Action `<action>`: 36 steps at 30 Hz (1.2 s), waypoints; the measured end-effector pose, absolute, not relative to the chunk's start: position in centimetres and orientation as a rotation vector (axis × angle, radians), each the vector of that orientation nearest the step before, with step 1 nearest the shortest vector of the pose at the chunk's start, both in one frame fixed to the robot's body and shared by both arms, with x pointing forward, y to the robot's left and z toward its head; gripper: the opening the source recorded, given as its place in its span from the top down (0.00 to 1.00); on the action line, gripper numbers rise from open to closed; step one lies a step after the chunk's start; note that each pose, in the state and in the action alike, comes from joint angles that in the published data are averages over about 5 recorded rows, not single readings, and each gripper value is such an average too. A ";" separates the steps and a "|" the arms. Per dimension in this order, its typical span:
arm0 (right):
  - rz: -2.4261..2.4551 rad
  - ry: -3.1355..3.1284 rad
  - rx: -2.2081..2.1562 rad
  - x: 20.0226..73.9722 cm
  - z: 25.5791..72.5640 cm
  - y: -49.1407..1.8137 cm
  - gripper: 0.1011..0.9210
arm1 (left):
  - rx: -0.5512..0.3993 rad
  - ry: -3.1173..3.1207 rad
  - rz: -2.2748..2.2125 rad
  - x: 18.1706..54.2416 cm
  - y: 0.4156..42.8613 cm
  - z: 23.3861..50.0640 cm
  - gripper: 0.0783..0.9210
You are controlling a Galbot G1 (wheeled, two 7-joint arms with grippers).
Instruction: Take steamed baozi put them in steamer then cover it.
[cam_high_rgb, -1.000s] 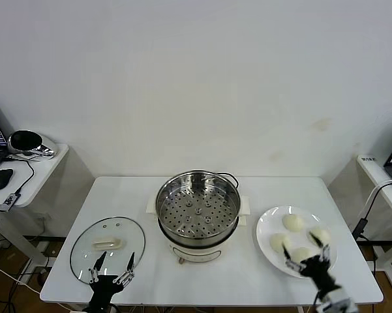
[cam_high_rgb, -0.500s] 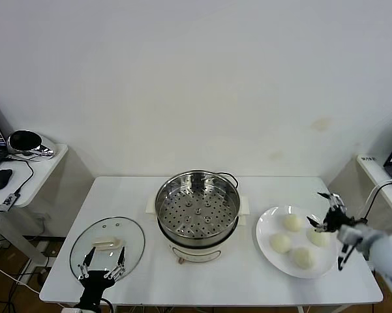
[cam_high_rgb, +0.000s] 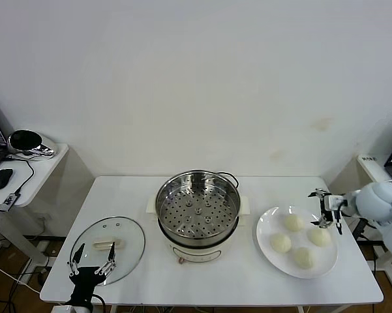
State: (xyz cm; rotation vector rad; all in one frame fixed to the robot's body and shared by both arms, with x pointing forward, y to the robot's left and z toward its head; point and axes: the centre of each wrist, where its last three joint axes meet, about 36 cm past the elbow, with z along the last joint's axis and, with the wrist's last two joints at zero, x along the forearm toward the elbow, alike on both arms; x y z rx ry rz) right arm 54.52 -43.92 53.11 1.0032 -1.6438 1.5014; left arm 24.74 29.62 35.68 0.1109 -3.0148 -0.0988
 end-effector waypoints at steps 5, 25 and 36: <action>1.451 -1.568 1.027 56.3 52.2 -44.0 0.12 | 0.115 -3.016 -0.113 24.9 30.0 35.7 0.12; 1.333 -1.505 1.070 61.6 47.5 -41.1 0.12 | 0.097 -3.014 -0.154 25.0 30.4 35.6 0.12; 1.312 -1.478 1.064 62.5 45.7 -40.2 0.22 | 0.096 -3.009 -0.158 24.7 30.5 35.4 0.12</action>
